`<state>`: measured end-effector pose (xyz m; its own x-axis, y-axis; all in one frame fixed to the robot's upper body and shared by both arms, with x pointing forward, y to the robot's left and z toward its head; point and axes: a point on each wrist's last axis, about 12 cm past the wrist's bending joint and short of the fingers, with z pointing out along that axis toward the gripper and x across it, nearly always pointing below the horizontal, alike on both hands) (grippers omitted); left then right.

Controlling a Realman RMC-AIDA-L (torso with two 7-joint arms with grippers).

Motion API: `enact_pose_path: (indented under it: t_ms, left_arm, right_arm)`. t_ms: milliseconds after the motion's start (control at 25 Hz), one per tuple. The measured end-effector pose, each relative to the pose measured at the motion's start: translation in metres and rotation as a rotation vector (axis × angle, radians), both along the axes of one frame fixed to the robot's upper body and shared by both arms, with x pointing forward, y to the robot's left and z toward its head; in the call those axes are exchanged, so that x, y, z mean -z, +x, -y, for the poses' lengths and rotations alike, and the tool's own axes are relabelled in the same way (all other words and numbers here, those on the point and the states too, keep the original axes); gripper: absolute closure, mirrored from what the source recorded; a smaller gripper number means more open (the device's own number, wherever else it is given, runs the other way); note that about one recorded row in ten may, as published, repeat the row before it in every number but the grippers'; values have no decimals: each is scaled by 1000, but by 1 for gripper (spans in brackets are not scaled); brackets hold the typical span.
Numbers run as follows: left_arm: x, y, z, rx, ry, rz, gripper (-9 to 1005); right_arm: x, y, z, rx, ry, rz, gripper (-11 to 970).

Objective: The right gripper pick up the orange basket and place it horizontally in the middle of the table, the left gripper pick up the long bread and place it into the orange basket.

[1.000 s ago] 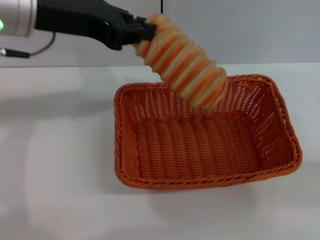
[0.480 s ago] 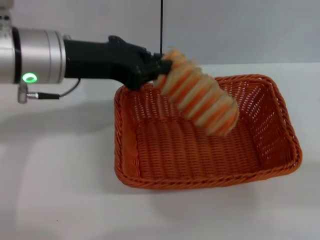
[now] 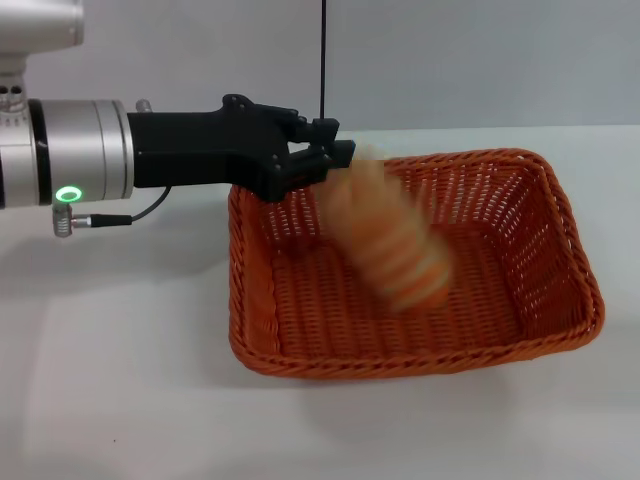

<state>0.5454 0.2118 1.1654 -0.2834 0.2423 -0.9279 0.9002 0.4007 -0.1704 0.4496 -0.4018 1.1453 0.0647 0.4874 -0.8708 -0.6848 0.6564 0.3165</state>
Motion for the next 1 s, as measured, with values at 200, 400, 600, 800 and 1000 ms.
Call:
enact_pose_path:
  t_ms: [200, 400, 600, 800, 1000]
  left_arm:
    - [4, 0, 0, -3, 1, 7, 676]
    - [2, 3, -18, -65, -15, 60, 451]
    - [2, 3, -48, -156, -51, 156, 318]
    - [24, -3, -82, -285, -191, 225, 210]
    - [59, -18, -107, -419, -254, 283, 164]
  right_arm:
    - [-1, 4, 0, 5, -1, 0, 428]
    - [-1, 6, 0, 14, -2, -2, 429]
    - [-1, 7, 1, 25, -14, 9, 429]
    - [3, 8, -1, 66, -49, 34, 419]
    - [13, 9, -5, 117, -74, 62, 408]
